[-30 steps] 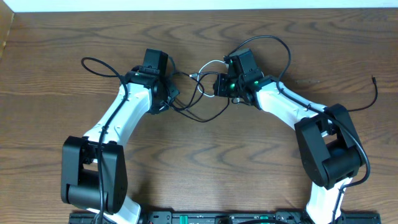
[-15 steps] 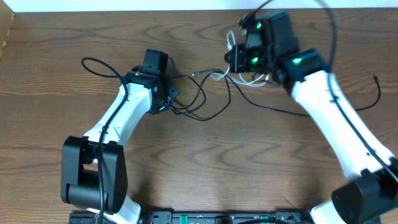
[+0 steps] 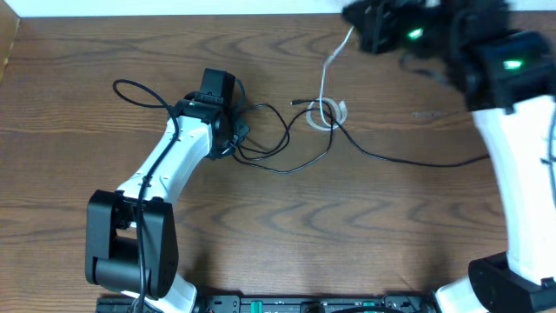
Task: Untangle cables
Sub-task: 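Grasp the white flat cable with the right gripper and lift it up-right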
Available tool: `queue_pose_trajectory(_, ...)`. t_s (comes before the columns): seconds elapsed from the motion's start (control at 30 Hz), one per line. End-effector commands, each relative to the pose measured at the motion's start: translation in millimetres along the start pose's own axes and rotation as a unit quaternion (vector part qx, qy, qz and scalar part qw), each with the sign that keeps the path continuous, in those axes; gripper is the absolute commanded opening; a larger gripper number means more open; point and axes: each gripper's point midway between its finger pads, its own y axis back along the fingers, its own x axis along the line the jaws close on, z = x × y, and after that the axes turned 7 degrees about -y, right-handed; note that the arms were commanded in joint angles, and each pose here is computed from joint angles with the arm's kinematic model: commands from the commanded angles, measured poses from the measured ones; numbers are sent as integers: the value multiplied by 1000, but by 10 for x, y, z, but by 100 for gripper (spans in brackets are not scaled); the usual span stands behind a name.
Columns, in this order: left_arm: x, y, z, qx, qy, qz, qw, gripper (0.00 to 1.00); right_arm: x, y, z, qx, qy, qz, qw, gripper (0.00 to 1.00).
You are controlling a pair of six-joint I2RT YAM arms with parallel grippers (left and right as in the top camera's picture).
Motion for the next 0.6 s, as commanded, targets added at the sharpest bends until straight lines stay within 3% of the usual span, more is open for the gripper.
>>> queue_pose_trajectory(0.0,39,-31,-10,-1,-2,11,1000,14,161,315,330,-47,25,31,998,1)
queue_pose_trajectory(0.37,63,-30,12,-7,-2,18,1000,14,393,894,1116,-183,15,104,977,1)
queue_pose_trajectory(0.57,63,-30,11,-7,-2,18,1000,17,211,1156,1413,-242,9,91,966,1)
